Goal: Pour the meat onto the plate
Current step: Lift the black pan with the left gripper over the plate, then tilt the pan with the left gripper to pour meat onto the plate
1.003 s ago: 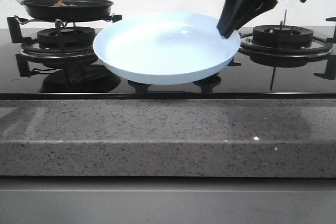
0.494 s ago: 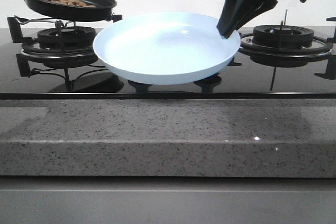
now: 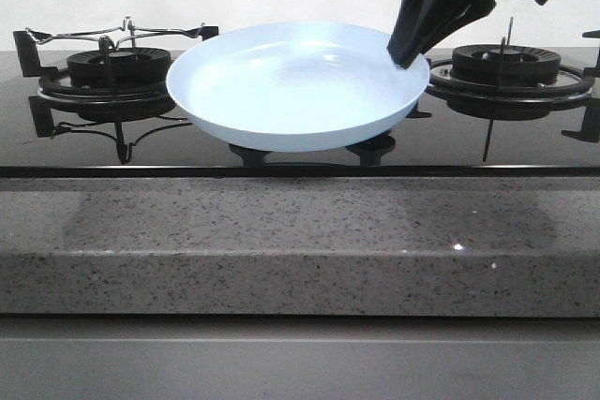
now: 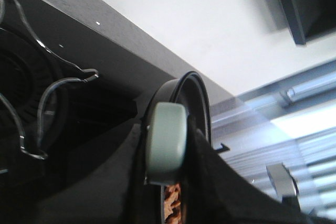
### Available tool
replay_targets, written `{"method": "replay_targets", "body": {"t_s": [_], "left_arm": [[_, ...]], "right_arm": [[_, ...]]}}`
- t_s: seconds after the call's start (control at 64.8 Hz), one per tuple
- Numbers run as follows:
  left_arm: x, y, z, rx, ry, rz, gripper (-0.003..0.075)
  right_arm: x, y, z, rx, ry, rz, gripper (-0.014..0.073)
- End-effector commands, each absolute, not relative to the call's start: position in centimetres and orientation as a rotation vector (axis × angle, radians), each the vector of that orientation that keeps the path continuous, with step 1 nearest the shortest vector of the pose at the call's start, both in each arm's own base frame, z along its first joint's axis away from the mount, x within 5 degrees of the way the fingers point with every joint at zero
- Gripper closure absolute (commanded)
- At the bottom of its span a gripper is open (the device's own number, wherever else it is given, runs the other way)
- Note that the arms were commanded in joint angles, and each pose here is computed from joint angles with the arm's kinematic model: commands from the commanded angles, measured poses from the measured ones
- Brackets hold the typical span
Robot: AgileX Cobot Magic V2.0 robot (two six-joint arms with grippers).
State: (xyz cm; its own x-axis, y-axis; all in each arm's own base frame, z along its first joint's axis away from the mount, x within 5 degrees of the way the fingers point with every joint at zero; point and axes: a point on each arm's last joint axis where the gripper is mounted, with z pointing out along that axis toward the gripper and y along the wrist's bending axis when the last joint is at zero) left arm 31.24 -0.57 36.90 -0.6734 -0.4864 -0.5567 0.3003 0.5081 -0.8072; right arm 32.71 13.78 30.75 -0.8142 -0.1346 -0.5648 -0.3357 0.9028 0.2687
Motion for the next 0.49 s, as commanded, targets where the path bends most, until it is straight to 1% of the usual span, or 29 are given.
{"method": "replay_targets", "body": {"t_s": [0.0,0.077,0.247,0.478], "left_arm": [[28.9,-2.3,40.6,-0.017,1.793,-1.282,0.0741],[27.9,-3.3,41.6,0.047,1.764,-1.244,0.0741],[26.1,-5.1,43.3,0.213,1.691,-1.066,0.0741],[24.6,-7.7,44.2,0.407,1.626,-0.838,0.0741]], "right_arm": [[32.3,13.7,33.7,-0.317,2.384,0.518,0.0664],[32.3,13.7,33.7,-0.317,2.384,0.518,0.0664],[32.3,13.7,33.7,-0.317,2.384,0.518,0.0664],[32.3,13.7,33.7,-0.317,2.384,0.518,0.0664]]}}
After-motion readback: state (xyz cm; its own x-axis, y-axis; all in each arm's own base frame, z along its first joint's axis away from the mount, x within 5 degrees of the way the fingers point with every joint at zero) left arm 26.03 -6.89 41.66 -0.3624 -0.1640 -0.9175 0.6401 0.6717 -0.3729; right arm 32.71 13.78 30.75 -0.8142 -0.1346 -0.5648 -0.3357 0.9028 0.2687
